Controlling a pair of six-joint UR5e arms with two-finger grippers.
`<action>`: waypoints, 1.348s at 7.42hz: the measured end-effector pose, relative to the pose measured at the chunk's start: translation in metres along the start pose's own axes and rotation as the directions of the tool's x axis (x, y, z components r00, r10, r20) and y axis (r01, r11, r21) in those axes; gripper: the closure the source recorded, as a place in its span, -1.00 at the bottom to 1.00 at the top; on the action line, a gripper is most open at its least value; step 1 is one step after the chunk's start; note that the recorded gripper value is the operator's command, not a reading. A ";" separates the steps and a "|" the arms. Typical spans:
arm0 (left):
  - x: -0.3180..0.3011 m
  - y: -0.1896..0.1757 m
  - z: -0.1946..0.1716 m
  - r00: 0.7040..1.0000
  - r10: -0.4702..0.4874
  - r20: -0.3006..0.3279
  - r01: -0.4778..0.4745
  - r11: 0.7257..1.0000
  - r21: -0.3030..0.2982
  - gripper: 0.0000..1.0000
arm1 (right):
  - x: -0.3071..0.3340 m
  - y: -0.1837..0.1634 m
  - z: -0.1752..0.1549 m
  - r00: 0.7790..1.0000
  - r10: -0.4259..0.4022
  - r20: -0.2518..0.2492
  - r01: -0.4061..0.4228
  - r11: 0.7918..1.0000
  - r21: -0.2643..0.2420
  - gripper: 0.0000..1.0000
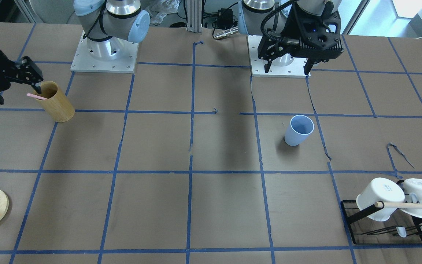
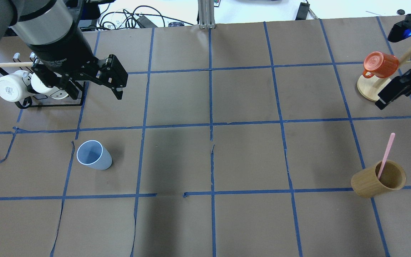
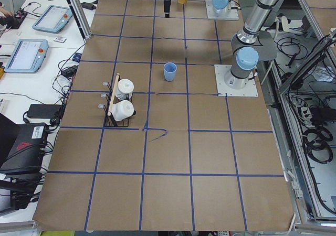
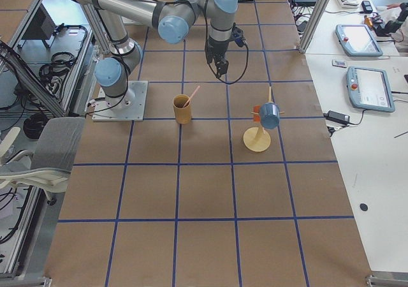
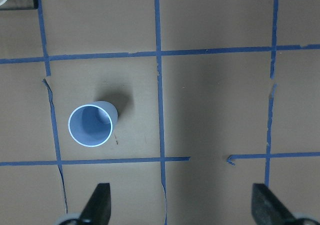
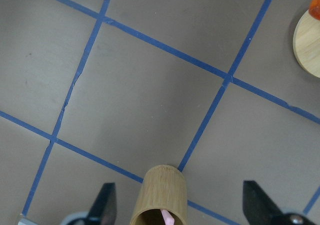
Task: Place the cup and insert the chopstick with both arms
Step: 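Move the right gripper down over the tan holder toward the pink chopstick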
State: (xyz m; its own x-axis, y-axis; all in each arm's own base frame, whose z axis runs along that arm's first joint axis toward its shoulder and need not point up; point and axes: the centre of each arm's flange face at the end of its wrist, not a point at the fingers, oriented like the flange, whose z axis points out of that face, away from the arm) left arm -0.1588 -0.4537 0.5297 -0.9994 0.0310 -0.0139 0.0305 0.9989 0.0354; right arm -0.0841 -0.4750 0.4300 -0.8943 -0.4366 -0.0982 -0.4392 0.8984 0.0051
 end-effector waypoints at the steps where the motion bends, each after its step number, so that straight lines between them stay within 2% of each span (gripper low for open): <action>1: 0.000 0.002 0.001 1.000 0.001 0.000 -0.001 1.000 -0.002 -1.00 | 0.013 0.013 0.011 0.999 -0.018 0.035 0.017 0.999 0.034 -0.77; 3: 0.000 0.008 0.005 1.000 0.001 0.000 -0.001 1.000 -0.008 -1.00 | 0.015 0.031 0.029 0.998 -0.059 0.017 0.057 0.995 0.082 -0.66; 5: 0.000 0.012 0.007 1.000 0.001 0.000 -0.001 1.000 -0.011 -1.00 | 0.012 0.047 0.054 0.994 -0.114 -0.004 0.114 0.989 0.098 -0.69; 6: 0.000 0.014 0.007 1.000 0.002 0.000 -0.002 1.000 -0.011 -1.00 | 0.017 0.058 0.066 0.993 -0.114 0.007 0.112 0.988 0.103 -0.67; 7: 0.000 0.015 0.007 1.000 0.002 0.000 -0.002 1.000 -0.011 -1.00 | 0.021 0.066 0.076 0.994 -0.103 0.025 0.099 0.989 0.110 -0.22; 8: 0.000 0.016 0.007 1.000 0.002 0.000 -0.002 1.000 -0.011 -1.00 | 0.022 0.069 0.081 0.995 -0.096 0.041 0.091 0.988 0.122 0.03; 9: 0.000 0.016 0.007 1.000 0.002 0.000 -0.002 1.000 -0.010 -1.00 | 0.022 0.069 0.084 0.994 -0.093 0.053 0.085 0.987 0.134 0.11; 10: 0.000 0.016 0.007 1.000 0.002 0.000 -0.002 1.000 -0.010 -1.00 | 0.021 0.068 0.085 0.994 -0.091 0.060 0.082 0.987 0.139 0.37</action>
State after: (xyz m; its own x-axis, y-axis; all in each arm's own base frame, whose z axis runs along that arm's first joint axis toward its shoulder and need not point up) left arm -0.1585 -0.4374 0.5234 -0.9994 0.0327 -0.0138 0.0320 0.9985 0.0452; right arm -0.1258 -0.4191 0.3440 -0.8437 -0.5131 -0.1577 -0.4949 0.8573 -0.1416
